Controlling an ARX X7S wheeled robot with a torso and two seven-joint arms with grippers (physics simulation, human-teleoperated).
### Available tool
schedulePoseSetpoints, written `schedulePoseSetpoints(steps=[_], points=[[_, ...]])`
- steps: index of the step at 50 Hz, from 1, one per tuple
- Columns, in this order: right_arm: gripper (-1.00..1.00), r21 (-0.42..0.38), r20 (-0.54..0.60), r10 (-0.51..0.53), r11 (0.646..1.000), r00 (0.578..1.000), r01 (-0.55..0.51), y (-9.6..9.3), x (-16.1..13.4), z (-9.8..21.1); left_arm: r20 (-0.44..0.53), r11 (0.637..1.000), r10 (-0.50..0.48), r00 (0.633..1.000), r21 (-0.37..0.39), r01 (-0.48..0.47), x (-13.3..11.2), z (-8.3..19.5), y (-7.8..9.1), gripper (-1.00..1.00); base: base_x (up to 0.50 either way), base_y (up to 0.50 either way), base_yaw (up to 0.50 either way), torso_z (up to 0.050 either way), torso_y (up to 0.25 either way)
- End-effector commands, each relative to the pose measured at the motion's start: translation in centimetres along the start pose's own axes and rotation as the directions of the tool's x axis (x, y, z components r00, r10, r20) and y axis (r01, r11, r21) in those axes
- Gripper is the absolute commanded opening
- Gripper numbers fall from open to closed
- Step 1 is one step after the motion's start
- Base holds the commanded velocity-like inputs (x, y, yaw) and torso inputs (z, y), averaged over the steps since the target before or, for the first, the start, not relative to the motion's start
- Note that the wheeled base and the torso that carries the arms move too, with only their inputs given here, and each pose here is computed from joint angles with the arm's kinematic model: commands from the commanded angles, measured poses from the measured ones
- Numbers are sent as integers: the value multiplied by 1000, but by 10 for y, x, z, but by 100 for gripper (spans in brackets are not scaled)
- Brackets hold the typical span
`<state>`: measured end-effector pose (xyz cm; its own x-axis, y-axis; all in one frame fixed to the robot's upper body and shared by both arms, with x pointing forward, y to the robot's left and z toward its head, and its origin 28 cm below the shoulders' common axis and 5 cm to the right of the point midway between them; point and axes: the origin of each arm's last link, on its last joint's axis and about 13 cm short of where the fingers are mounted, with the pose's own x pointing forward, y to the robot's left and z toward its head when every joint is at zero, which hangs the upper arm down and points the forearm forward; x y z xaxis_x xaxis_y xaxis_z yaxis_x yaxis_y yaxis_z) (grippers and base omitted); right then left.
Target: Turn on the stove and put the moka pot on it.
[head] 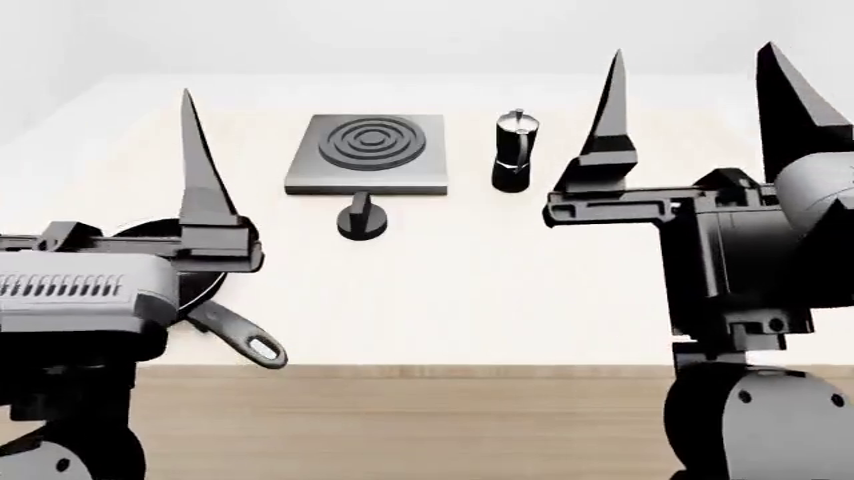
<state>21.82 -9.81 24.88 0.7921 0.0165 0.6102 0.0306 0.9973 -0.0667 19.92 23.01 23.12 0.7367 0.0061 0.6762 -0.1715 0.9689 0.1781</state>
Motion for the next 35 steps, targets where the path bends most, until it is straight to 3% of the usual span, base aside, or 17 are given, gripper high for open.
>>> schedulePoseSetpoints(steps=[1,35], points=[[100,4,118,-15,1000,993,15,-4,-2,30,107,999,36,994,29,-39,-2,26,12,100,0,0,0,50,0],[100,16,117,-16,1000,993,14,-1,-3,30,102,999,40,994,-5,-40,-3,25,11,100,0,0,0,50,0]])
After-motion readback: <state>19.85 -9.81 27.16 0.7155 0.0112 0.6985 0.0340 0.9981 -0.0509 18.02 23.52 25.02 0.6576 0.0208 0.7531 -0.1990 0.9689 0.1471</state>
